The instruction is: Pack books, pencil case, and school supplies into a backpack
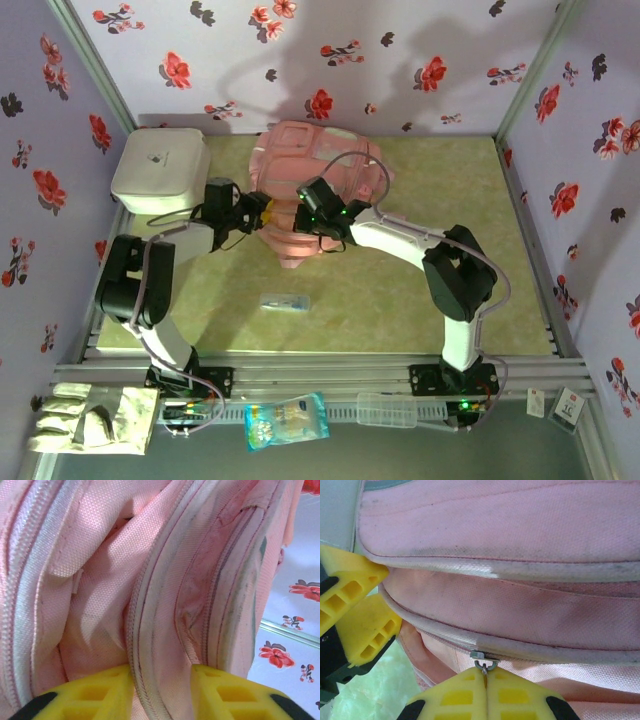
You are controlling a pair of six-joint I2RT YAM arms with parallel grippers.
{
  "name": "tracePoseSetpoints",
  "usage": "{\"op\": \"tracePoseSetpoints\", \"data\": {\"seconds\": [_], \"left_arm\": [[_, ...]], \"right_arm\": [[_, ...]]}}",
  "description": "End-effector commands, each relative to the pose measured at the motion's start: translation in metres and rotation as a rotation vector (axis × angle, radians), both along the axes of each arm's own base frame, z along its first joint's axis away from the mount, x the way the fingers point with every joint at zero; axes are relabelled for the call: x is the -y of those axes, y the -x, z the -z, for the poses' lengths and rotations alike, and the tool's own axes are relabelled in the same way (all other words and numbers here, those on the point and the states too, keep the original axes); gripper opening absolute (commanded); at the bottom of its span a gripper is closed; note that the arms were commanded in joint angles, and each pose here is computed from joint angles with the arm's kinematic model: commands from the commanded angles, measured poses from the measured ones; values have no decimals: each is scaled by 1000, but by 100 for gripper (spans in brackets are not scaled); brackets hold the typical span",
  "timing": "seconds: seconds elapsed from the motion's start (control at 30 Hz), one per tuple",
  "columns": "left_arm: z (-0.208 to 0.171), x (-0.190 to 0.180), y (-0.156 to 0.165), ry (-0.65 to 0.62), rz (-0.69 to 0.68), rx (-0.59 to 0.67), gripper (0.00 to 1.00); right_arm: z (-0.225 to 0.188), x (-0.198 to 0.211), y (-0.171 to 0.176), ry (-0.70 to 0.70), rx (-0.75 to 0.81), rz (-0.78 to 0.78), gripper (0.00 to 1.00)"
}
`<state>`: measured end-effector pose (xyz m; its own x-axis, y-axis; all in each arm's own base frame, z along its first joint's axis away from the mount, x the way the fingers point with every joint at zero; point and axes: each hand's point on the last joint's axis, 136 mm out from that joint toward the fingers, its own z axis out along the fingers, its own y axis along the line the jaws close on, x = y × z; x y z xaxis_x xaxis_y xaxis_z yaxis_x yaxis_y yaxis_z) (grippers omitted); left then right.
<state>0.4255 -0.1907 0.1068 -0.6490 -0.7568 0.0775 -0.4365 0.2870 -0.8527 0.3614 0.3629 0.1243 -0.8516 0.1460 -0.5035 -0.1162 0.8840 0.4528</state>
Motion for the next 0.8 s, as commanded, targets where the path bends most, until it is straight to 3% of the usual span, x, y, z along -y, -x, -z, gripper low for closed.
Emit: {"op": "tracePoseSetpoints", "data": {"seconds": [0.0, 0.23, 0.57, 0.77], "left_arm": [[-3, 3, -11, -32, 12, 31, 26], [-1, -6, -13, -96, 19, 32, 0], [2, -28, -3, -174, 65, 9, 0], [4, -30, 9, -207, 174, -7, 0]], "right_arm": [[-24, 2, 2, -19, 58, -28, 0], [-14, 46, 2, 168, 63, 36, 0], [8, 112, 5, 324, 31, 108, 0], [0, 124, -12, 369, 75, -1, 0]]}}
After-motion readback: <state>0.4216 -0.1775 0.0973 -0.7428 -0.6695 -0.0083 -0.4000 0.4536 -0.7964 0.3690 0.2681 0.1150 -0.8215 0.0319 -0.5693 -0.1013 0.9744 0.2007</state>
